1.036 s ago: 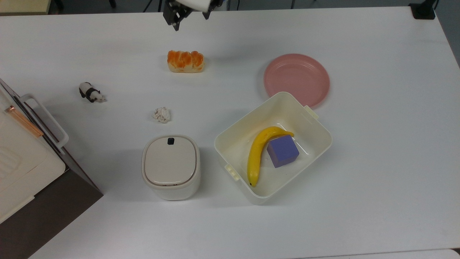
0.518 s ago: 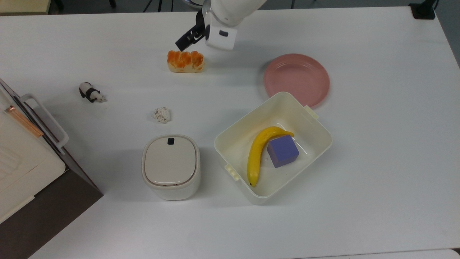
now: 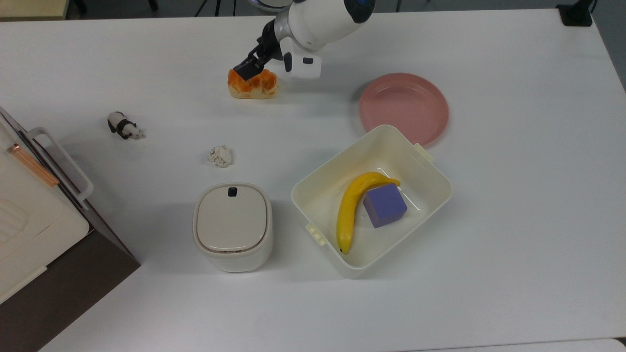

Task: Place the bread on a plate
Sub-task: 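Move the gripper over the glazed bread roll and lower it, then close the gripper on the bread roll and lift it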

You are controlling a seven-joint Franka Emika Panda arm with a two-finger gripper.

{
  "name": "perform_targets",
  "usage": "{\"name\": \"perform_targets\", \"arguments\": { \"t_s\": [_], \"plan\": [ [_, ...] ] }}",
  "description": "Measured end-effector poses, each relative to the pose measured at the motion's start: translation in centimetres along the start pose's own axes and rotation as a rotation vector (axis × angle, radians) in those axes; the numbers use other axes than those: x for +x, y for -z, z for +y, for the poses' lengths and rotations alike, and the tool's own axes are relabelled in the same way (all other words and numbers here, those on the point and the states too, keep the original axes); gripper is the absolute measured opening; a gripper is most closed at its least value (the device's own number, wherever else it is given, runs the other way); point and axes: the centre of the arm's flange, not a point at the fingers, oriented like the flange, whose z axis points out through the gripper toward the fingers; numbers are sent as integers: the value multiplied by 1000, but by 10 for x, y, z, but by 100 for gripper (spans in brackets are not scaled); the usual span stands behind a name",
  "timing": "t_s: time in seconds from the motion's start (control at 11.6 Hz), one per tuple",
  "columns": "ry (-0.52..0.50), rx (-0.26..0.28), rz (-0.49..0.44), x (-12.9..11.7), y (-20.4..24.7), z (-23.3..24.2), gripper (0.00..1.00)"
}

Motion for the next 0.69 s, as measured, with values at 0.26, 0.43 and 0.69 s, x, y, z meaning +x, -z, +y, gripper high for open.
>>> {"name": "perform_targets", "arguments": {
  "t_s": [0.26,0.43,0.69],
  "plan": [
    [84,-20,-34,17,-10,-13,97],
    [125,-52,-59,43,-17,-20,97],
    [119,-113,-35,72,-30,-14,97]
  ]
}}
